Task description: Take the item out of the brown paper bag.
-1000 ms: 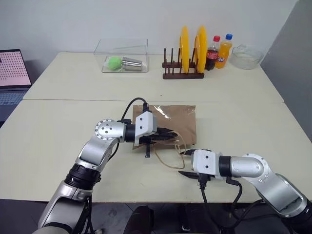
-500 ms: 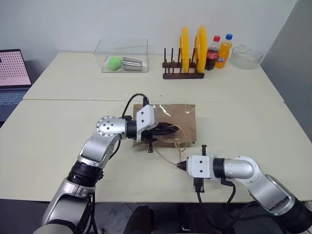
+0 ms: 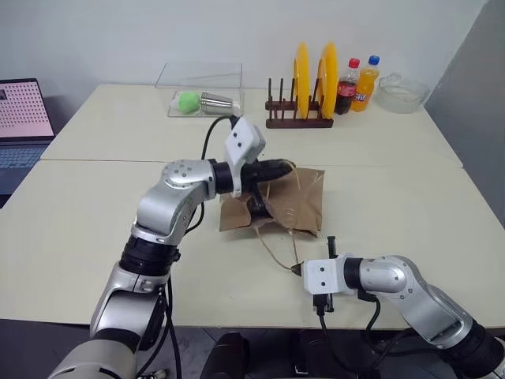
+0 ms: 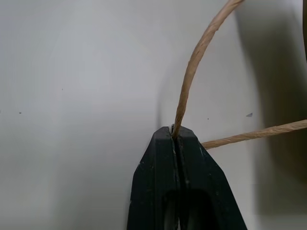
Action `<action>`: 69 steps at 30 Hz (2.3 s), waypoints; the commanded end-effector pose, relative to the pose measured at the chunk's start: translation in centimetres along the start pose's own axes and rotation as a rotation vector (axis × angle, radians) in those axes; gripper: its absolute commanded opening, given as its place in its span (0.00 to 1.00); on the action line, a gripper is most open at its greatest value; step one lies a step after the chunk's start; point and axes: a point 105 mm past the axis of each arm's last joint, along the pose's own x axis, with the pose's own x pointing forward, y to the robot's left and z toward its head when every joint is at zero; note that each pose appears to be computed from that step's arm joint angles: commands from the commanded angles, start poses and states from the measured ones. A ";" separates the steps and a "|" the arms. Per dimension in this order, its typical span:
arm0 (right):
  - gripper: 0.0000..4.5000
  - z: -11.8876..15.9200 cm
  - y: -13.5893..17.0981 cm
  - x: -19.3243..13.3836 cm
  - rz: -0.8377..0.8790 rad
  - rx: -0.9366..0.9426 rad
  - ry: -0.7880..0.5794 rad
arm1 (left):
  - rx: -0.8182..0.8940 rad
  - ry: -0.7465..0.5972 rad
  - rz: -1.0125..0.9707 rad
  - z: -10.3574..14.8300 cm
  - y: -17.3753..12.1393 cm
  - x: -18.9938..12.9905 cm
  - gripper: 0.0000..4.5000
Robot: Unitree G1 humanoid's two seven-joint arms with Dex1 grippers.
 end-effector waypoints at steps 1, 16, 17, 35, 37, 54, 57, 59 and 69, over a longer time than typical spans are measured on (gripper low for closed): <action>0.00 -1.6 2.6 0.4 0.115 0.027 0.059 | 0.043 -0.096 0.082 4.1 1.7 -0.6 0.00; 0.00 -2.6 3.0 -0.3 0.153 -0.024 0.109 | 0.070 -0.141 0.158 6.6 3.9 -0.8 0.00; 0.00 -2.6 3.0 -0.3 0.153 -0.027 0.108 | 0.071 -0.145 0.158 6.6 4.0 -0.8 0.00; 0.62 3.1 -1.4 -6.6 0.019 0.233 -0.192 | 0.059 -0.136 -0.019 5.3 1.5 -1.5 0.00; 0.62 3.6 -2.0 -8.1 0.026 0.285 -0.210 | 0.058 -0.137 -0.020 5.3 1.5 -1.5 0.00; 0.62 8.1 -12.5 -1.1 -0.197 0.099 -0.164 | 0.038 -0.209 -0.016 7.2 2.3 -2.5 0.00; 0.75 6.9 -13.0 0.1 -0.213 0.048 -0.094 | 0.039 -0.214 -0.006 7.3 2.4 -2.6 0.00; 0.89 6.6 -13.1 0.4 -0.220 0.021 -0.068 | 0.040 -0.214 -0.007 7.3 2.4 -2.7 0.00; 0.99 5.8 -12.9 3.3 -0.153 -0.138 0.081 | 0.045 -0.219 -0.009 7.3 2.3 -2.6 0.00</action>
